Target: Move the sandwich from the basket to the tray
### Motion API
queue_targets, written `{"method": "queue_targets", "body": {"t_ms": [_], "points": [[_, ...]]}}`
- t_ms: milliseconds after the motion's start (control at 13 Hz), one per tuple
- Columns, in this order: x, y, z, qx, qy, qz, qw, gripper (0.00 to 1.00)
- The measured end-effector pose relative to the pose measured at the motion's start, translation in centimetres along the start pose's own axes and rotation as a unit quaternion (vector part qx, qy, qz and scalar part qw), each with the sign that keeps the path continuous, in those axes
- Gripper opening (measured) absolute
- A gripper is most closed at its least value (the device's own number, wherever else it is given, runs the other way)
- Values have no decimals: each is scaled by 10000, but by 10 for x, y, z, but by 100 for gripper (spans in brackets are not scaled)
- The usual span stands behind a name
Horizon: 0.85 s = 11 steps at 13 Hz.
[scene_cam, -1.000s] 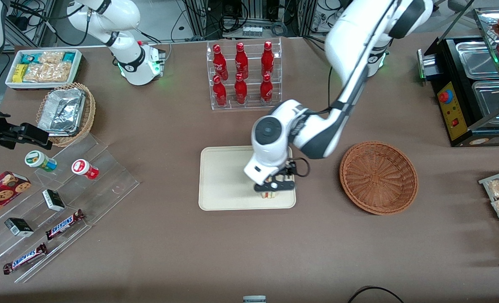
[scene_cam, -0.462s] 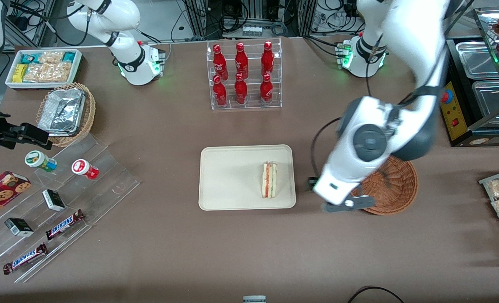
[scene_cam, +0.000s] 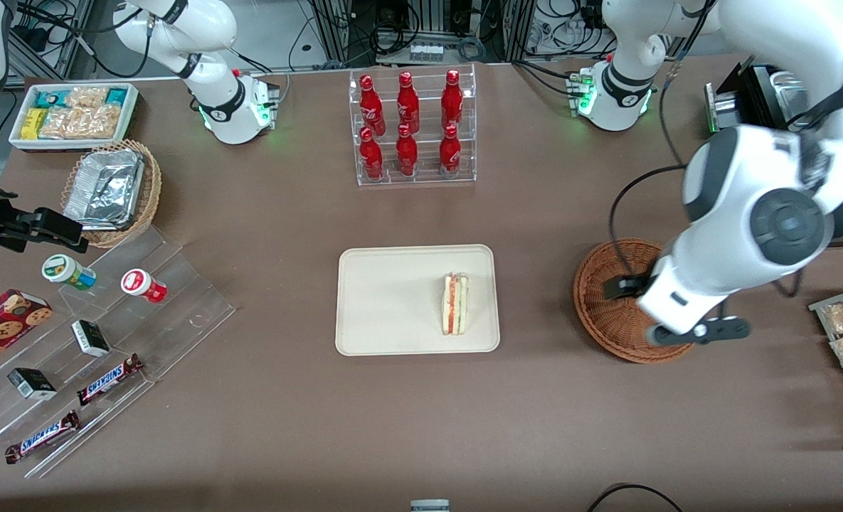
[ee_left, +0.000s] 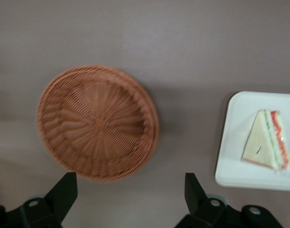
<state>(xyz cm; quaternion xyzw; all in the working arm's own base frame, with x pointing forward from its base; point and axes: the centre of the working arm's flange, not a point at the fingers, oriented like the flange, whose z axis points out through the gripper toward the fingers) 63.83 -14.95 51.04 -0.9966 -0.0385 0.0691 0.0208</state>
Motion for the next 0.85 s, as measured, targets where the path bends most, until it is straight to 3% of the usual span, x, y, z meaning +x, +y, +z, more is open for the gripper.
{"method": "queue_targets", "body": {"t_ms": [231,538,846], "points": [[-33,-28,-47,62,-80,-93,9999,100],[-85,-79,-111,83,-50,-148,9998,100],[-117,-97,-121,155,-235,34,9996,100]]}}
